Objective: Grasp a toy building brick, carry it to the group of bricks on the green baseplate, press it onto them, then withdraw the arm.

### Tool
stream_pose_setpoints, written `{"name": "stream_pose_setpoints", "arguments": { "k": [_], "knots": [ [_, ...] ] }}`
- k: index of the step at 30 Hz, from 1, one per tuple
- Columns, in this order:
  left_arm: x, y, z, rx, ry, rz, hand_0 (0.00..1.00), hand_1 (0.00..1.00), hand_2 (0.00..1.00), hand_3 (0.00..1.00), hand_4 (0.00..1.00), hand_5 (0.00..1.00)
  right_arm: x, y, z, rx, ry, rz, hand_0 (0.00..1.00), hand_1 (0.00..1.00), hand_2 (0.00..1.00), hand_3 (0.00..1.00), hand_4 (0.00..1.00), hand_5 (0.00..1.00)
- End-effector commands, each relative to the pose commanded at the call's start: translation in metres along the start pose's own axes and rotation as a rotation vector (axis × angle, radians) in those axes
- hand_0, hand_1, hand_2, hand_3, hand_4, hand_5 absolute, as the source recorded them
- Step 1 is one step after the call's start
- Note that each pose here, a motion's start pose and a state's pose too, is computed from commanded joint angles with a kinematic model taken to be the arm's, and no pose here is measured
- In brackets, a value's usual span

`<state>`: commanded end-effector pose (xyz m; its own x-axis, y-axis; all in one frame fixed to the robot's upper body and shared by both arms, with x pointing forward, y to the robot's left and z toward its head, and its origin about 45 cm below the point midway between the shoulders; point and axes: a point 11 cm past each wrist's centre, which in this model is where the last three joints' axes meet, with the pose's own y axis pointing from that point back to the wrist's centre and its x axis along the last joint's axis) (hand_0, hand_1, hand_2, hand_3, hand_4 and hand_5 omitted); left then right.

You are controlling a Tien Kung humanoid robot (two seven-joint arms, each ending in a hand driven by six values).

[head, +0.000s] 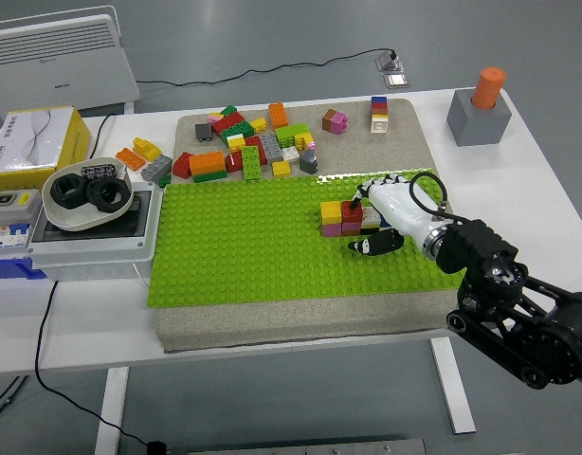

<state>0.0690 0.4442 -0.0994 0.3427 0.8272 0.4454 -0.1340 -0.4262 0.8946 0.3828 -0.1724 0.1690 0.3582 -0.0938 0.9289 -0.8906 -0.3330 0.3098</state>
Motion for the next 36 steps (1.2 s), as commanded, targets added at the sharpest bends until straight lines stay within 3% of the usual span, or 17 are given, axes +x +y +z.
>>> {"name": "stream_pose_setpoints", "arguments": {
  "k": [21, 26, 31, 32, 36],
  "knots": [
    [0.001, 0.0, 0.0, 0.0, 0.0, 0.002, 0.717, 0.595, 0.503, 0.611, 0.661, 0.589, 0.026, 0.003, 0.009, 0.002, -0.112, 0.128, 0.998, 0.897, 0.878, 0.654, 0.887, 0.355],
    [0.0, 0.0, 0.002, 0.0, -0.008, 0.006, 0.717, 0.597, 0.504, 0.611, 0.658, 0.588, 0.025, 0.018, 0.02, -0.004, -0.242, 0.202, 0.969, 0.87, 0.866, 0.659, 0.881, 0.348],
    [0.0, 0.0, 0.002, 0.003, -0.007, 0.012, 0.717, 0.597, 0.504, 0.611, 0.658, 0.588, 0.031, 0.046, 0.04, -0.018, -0.359, 0.324, 0.969, 0.87, 0.866, 0.659, 0.881, 0.348],
    [0.0, 0.0, 0.002, 0.003, -0.006, 0.012, 0.717, 0.596, 0.506, 0.609, 0.653, 0.595, 0.031, 0.051, 0.044, -0.024, -0.373, 0.34, 0.876, 0.803, 0.827, 0.685, 0.856, 0.31],
    [0.0, 0.0, 0.002, 0.002, -0.008, 0.012, 0.717, 0.596, 0.506, 0.609, 0.653, 0.595, 0.026, 0.071, 0.064, -0.064, -0.421, 0.396, 0.876, 0.803, 0.827, 0.685, 0.856, 0.31]
  ]
}}
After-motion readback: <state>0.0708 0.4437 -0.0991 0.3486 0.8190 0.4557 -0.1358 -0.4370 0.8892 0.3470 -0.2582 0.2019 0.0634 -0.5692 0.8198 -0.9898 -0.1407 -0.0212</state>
